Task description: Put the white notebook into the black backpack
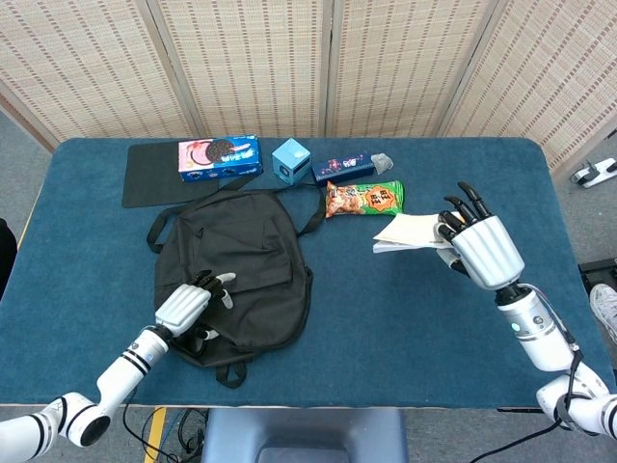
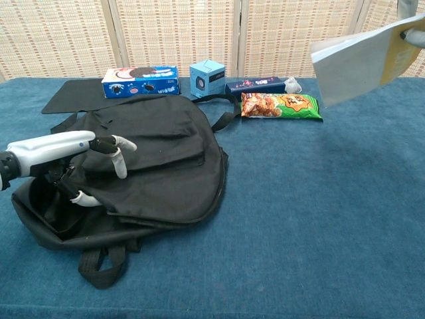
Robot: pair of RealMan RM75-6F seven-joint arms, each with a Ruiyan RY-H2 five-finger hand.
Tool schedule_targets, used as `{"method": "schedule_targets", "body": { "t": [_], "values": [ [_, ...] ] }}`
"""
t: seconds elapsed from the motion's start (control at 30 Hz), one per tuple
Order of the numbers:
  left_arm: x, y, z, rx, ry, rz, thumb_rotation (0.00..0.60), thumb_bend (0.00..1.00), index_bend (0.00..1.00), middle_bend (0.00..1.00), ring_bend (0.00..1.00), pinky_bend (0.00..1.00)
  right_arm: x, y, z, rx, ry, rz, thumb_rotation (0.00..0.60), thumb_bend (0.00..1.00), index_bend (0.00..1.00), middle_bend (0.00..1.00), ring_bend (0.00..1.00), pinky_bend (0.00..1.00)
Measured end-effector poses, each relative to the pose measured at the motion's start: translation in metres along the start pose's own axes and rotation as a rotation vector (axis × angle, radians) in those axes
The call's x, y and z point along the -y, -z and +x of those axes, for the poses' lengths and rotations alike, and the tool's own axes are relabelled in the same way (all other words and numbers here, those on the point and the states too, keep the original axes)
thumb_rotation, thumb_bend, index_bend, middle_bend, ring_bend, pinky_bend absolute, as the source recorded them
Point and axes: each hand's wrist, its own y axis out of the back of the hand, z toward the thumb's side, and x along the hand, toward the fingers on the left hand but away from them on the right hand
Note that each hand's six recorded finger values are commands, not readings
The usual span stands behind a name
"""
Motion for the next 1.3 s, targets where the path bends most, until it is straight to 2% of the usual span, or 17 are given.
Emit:
{"method": "schedule_targets", "body": {
  "t": [0.2,0.33,0.47,0.67,1.03,1.3],
  "values": [
    [-0.005,0.002,0.000,0.002,-0.046,-0.038,0.600,0.33,0.63,0.20,0.20,0.02,0.002,0.001,0.000,0.005,0.000,-0.003,0.600,0.47,0.74,0.47,0.22,0.08],
    [-0.009,0.003,0.002,0.000,-0.083,-0.067,0.600,0.39,0.71,0.28,0.25,0.04,0.000,0.002,0.000,0.008,0.007,-0.007,0.600,0.47,0.74,0.47,0.22,0.08],
    [-0.012,0.005,0.003,-0.007,-0.100,-0.093,0.600,0.45,0.76,0.33,0.28,0.05,-0.002,0.003,0.000,0.009,0.017,-0.010,0.600,0.47,0.74,0.47,0.22,0.08],
    [-0.027,0.013,0.008,-0.042,-0.159,-0.156,0.600,0.47,0.78,0.35,0.29,0.05,-0.011,-0.002,0.001,-0.010,0.053,-0.028,0.600,0.47,0.74,0.47,0.22,0.08],
    [-0.075,0.039,0.021,-0.169,-0.278,-0.291,0.600,0.47,0.78,0.35,0.29,0.07,-0.045,-0.043,0.006,-0.151,0.179,-0.135,0.600,0.47,0.74,0.47,0.23,0.08],
    [-0.096,0.056,0.035,-0.265,-0.274,-0.319,0.600,0.47,0.78,0.35,0.29,0.07,-0.069,-0.085,0.004,-0.275,0.257,-0.259,0.600,0.47,0.74,0.47,0.24,0.08]
  ]
}}
